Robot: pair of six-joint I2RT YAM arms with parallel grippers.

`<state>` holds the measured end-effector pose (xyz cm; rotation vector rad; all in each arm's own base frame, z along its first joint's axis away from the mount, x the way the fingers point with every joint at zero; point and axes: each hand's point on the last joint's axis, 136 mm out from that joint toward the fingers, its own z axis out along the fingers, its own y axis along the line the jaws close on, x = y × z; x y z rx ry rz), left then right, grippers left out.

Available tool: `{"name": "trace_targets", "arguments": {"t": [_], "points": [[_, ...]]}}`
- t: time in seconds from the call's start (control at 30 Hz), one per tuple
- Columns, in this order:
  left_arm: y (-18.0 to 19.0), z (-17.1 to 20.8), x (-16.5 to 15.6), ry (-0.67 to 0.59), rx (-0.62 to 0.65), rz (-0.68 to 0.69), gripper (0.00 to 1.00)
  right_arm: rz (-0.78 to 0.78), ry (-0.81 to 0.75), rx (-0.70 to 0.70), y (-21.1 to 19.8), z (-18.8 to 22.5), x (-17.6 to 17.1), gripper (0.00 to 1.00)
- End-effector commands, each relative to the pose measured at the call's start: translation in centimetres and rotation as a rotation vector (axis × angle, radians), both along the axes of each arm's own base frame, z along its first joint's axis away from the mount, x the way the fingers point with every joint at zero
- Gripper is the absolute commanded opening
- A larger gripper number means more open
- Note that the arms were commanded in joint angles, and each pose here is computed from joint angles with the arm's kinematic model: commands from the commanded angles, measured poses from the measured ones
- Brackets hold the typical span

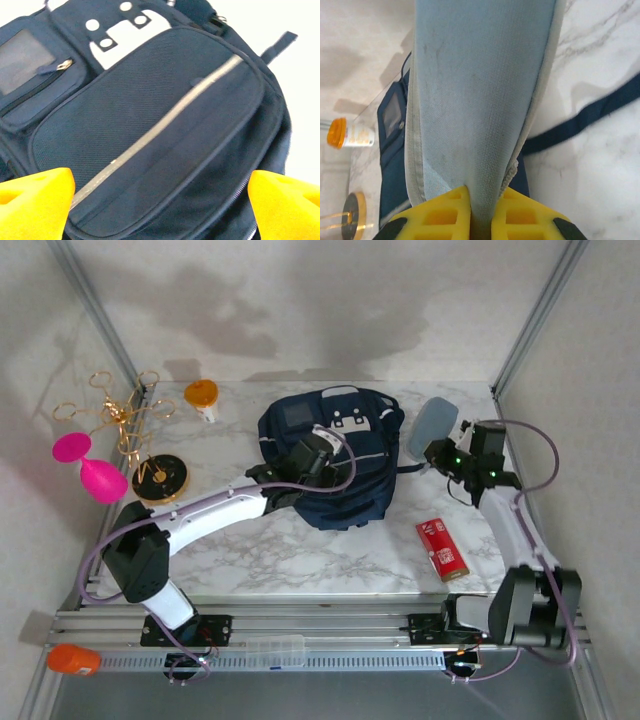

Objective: Pack the student bag
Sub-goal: Pick up the pencil pouch from the top-right of the table, then open the student bag at the center of the table.

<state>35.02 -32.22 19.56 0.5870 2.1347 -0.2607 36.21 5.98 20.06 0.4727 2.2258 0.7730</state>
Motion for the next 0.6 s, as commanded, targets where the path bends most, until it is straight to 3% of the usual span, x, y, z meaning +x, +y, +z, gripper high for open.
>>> {"name": "trace_targets", "arguments": {"t": [0.0, 0.1, 0.3, 0.43, 0.57], "points": [[-2.6, -0.4, -1.6, -0.058, 0.121, -0.148, 0.92, 0.045, 0.044, -0.033, 0.3, -0.6, -3.4, 0.11], [-3.6, -2.4, -1.4, -0.050, 0.189, -0.186, 0.94, 0.069, 0.022, -0.018, 0.7, -0.1, -5.1, 0.17], [-4.1, -6.2, 0.1, -0.036, 0.314, -0.166, 0.97, 0.115, 0.078, 0.001, 1.5, -1.6, -6.4, 0.18], [-3.1, -6.5, 2.4, -0.067, 0.356, -0.095, 0.94, 0.112, 0.073, 0.001, 1.4, -2.0, -6.4, 0.18], [-2.4, -5.2, 3.5, -0.050, 0.309, -0.098, 0.87, 0.136, 0.074, 0.015, 1.9, -2.3, -6.6, 0.19]]}}
